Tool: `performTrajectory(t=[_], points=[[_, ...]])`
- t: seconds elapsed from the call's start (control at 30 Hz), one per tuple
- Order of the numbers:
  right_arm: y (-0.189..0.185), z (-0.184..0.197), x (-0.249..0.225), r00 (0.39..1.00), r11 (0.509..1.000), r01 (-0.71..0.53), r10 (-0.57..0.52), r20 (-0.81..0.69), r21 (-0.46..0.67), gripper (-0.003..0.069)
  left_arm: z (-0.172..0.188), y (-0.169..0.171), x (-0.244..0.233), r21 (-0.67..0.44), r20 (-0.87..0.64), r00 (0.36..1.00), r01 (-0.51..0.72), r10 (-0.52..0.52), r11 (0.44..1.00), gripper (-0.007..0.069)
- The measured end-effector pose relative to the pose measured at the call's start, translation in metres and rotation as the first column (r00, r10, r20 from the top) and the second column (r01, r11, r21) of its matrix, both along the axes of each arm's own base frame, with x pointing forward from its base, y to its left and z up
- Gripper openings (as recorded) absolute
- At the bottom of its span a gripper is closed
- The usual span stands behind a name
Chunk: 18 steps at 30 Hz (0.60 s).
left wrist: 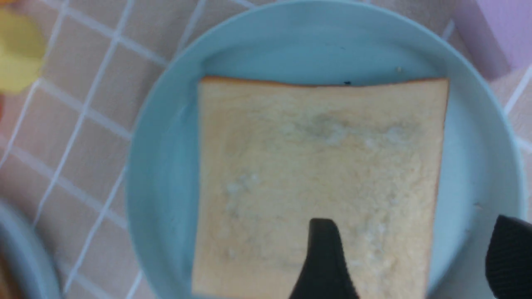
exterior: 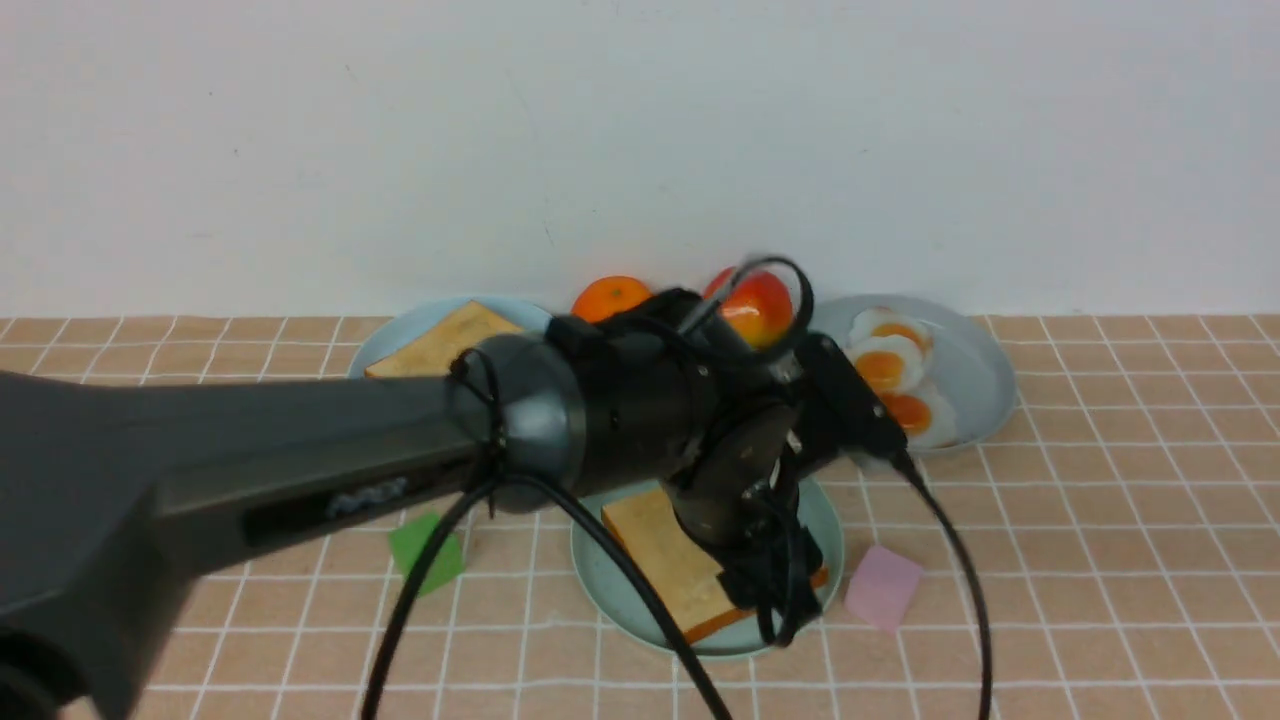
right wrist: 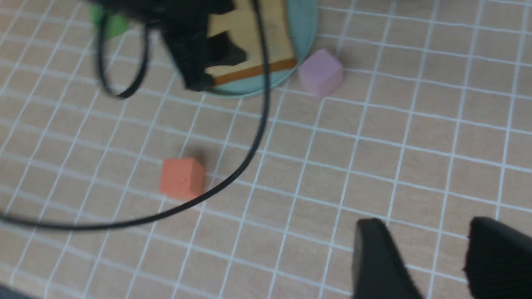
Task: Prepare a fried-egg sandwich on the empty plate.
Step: Use the right arm to grab a fried egg
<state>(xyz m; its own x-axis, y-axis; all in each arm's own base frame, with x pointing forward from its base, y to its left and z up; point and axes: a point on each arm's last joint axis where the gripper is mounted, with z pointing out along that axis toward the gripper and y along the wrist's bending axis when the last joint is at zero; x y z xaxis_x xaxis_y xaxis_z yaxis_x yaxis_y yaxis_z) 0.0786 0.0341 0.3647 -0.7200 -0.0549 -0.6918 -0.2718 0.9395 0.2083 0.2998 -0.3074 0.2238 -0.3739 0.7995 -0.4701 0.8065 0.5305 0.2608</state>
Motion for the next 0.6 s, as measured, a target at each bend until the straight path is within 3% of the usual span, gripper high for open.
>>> performTrajectory(t=[0.07,0.1,0.17,0.2,0.23,0.3,0.47,0.6], points=[[0.002,-0.005,0.020,0.998,1.000,0.030,-0.030,-0.047,0.007,0.0395,0.032,0.003,-0.004,-0.100,0.001,0.996,-0.090,0.091,0.991,0.0441],[0.003,-0.006,0.024,0.998,0.999,0.031,-0.031,-0.060,0.005,0.0395,0.036,0.004,-0.004,-0.100,0.003,0.996,-0.091,0.092,0.991,0.0433],[0.007,-0.014,0.050,0.993,0.998,0.055,-0.053,-0.104,0.018,0.0411,0.084,0.016,-0.015,-0.243,0.019,0.984,-0.168,0.177,0.955,0.0307],[0.010,-0.020,0.066,0.991,0.998,0.066,-0.063,-0.119,0.024,0.0414,0.112,0.026,-0.024,-0.317,0.026,0.976,-0.198,0.218,0.927,0.0204],[0.011,-0.022,0.072,0.990,0.997,0.071,-0.067,-0.122,0.025,0.0414,0.115,0.028,-0.026,-0.325,0.025,0.975,-0.203,0.223,0.924,0.0174],[0.015,-0.035,0.110,0.986,0.995,0.100,-0.096,-0.140,0.024,0.0415,0.157,0.050,-0.045,-0.410,0.038,0.964,-0.224,0.262,0.884,0.0018],[0.025,-0.057,0.180,0.975,0.991,0.131,-0.128,-0.184,0.008,0.0415,0.209,0.099,-0.091,-0.535,0.076,0.957,-0.199,0.281,0.821,-0.0013],[0.034,-0.077,0.238,0.965,0.992,0.121,-0.122,-0.231,-0.016,0.0415,0.211,0.135,-0.128,-0.606,0.082,0.958,-0.169,0.273,0.777,-0.0013]])
